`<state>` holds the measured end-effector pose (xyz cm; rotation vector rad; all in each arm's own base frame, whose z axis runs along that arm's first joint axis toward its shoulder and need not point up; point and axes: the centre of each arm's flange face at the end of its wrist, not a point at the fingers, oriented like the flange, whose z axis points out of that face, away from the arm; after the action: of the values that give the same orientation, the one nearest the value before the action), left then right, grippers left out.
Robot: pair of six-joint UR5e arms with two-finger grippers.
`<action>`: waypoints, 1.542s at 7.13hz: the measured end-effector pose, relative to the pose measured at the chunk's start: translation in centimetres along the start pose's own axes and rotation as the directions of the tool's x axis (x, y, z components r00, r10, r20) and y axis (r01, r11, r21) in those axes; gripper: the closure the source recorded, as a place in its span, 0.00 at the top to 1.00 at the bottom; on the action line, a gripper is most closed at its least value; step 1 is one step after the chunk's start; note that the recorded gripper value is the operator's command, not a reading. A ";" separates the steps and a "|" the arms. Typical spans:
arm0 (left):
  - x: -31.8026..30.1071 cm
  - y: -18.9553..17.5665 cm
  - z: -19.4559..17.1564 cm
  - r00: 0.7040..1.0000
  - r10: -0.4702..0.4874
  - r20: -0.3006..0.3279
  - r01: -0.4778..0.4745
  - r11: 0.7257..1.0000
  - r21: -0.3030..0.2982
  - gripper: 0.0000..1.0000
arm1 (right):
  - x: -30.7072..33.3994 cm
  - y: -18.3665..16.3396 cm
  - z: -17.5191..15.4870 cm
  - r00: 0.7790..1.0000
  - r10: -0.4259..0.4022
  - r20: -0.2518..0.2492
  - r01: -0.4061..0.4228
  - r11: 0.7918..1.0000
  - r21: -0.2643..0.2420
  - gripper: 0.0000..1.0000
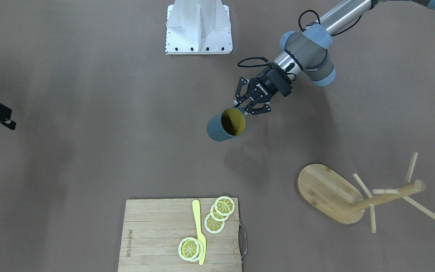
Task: Hang cup on storage rack
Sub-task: 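Lift the blue mug with the left gripper and carry it to the wooden mug tree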
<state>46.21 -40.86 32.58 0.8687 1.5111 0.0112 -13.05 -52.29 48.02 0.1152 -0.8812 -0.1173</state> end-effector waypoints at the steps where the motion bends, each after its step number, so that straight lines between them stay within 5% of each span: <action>1: -1.4 -2.9 -1.5 0.984 -0.176 -0.009 0.176 0.982 0.074 0.00 | 2.7 0.8 -0.6 1.000 0.001 -0.017 -0.001 1.000 0.005 1.00; 2: -3.0 -6.3 -2.8 0.932 -0.361 -0.036 0.363 0.922 0.132 0.00 | 4.7 1.7 -0.9 0.999 0.016 -0.031 -0.016 1.000 0.008 1.00; 3: -4.9 -9.7 -4.2 0.830 -0.553 -0.070 0.557 0.816 0.158 0.00 | 6.5 2.5 -1.1 0.998 0.037 -0.044 -0.037 0.999 0.008 1.00; 5: -8.6 -15.9 -6.2 0.612 -0.782 -0.115 0.789 0.594 0.158 0.00 | 8.3 3.3 -1.0 0.996 0.057 -0.064 -0.057 0.998 0.007 1.00; 7: -10.2 -19.6 -6.4 0.393 -0.896 -0.205 0.918 0.370 0.143 0.00 | 8.5 3.4 -1.1 0.996 0.058 -0.068 -0.058 0.998 0.008 1.00; 9: -11.5 -20.5 -7.1 0.200 -0.935 -0.294 0.979 0.181 0.092 0.00 | 8.4 3.3 -1.1 0.996 0.056 -0.068 -0.056 0.998 0.011 1.00; 10: -12.3 -20.2 -7.8 0.106 -0.937 -0.334 0.994 0.098 0.040 0.00 | 8.2 3.1 -1.2 0.996 0.054 -0.067 -0.053 0.998 0.013 1.00; 11: -13.4 -19.7 -8.6 0.045 -0.931 -0.361 0.999 0.046 0.005 0.00 | 8.1 3.0 -1.3 0.996 0.053 -0.066 -0.052 0.999 0.015 1.00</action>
<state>27.41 -57.55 35.58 -0.2537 2.1384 -1.2289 -6.78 -50.45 53.79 0.1076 -0.8183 -0.0583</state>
